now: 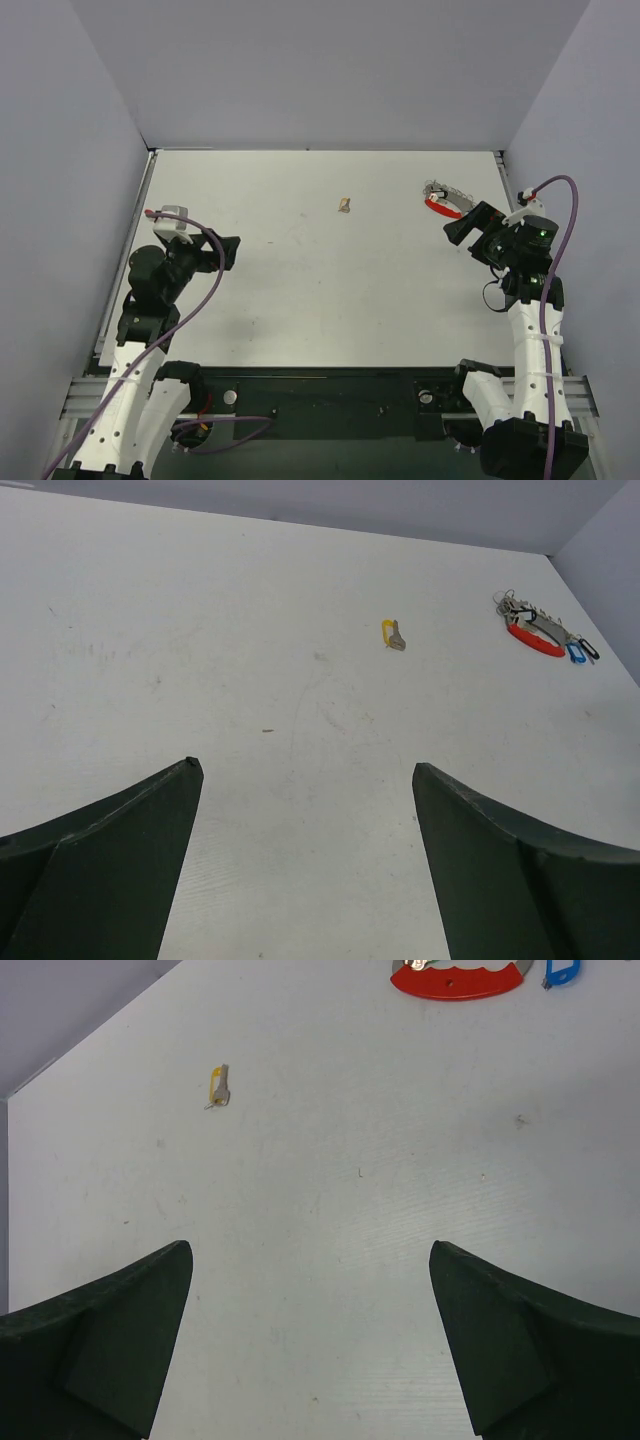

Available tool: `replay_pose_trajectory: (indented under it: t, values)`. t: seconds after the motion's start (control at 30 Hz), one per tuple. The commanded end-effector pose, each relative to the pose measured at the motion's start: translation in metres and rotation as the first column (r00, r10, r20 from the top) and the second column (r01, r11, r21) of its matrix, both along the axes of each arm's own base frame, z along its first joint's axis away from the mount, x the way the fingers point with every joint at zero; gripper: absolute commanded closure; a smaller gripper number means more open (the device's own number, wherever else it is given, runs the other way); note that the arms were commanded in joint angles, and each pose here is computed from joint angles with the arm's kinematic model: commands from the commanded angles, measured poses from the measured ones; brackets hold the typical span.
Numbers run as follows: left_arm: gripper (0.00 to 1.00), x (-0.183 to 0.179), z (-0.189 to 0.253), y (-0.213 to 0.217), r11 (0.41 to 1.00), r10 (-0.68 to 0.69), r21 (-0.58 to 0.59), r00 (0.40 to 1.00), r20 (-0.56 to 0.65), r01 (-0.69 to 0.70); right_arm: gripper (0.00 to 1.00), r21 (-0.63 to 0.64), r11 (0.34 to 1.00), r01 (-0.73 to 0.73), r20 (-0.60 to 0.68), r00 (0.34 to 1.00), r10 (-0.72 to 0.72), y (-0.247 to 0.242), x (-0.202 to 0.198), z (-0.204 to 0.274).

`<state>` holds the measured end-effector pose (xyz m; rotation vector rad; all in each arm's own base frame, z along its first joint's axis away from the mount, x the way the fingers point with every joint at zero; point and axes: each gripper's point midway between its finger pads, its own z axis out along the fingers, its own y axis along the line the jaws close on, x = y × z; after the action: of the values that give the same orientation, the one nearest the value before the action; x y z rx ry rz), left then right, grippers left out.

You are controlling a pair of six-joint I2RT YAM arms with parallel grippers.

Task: Put the keys on the keyring

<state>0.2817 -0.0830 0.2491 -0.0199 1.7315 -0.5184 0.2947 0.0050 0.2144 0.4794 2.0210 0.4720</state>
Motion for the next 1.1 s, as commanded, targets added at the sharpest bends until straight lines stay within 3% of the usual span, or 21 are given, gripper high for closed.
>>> replay_pose_trajectory:
  t: [0.0,0.43,0.57,0.67,0.7,0.77,0.87,1.07]
  values:
    - [0.03,0.003,0.023,-0.005,1.000,-0.025,-0.012,0.997,0.076,0.026,0.00,-0.003,1.000,0.018,0.050,0.999,-0.017,-0.004,0.007,0.014]
    - [0.03,0.003,0.019,-0.012,0.997,-0.053,-0.050,0.997,0.047,0.055,0.00,0.003,1.000,-0.018,0.054,0.998,0.018,0.001,0.006,0.011]
    - [0.03,0.001,0.016,-0.040,0.969,-0.184,-0.163,0.983,0.013,0.184,0.00,-0.058,0.977,-0.207,0.116,0.970,0.212,0.023,0.002,0.017]
    - [0.03,0.010,0.009,-0.056,0.949,-0.212,-0.256,0.973,-0.092,0.183,0.00,-0.165,0.892,-0.421,0.144,0.884,0.444,0.054,-0.010,0.030]
    - [0.03,0.009,0.005,-0.069,0.944,-0.241,-0.256,0.964,-0.115,0.206,0.00,-0.212,0.857,-0.470,0.099,0.862,0.497,0.057,-0.018,0.020]
    - [0.03,0.011,-0.006,-0.090,0.954,-0.247,-0.218,0.951,-0.187,0.205,0.00,-0.275,0.794,-0.542,0.045,0.818,0.574,0.064,-0.026,0.015]
    - [0.03,0.023,-0.024,-0.121,0.977,-0.212,-0.093,0.937,-0.276,0.194,0.00,-0.235,0.763,-0.601,0.028,0.781,0.624,0.071,-0.033,0.004]
    - [0.03,0.055,-0.050,-0.164,0.976,-0.169,0.060,0.902,-0.398,0.209,0.00,-0.167,0.793,-0.586,0.052,0.798,0.600,0.065,-0.031,-0.007]
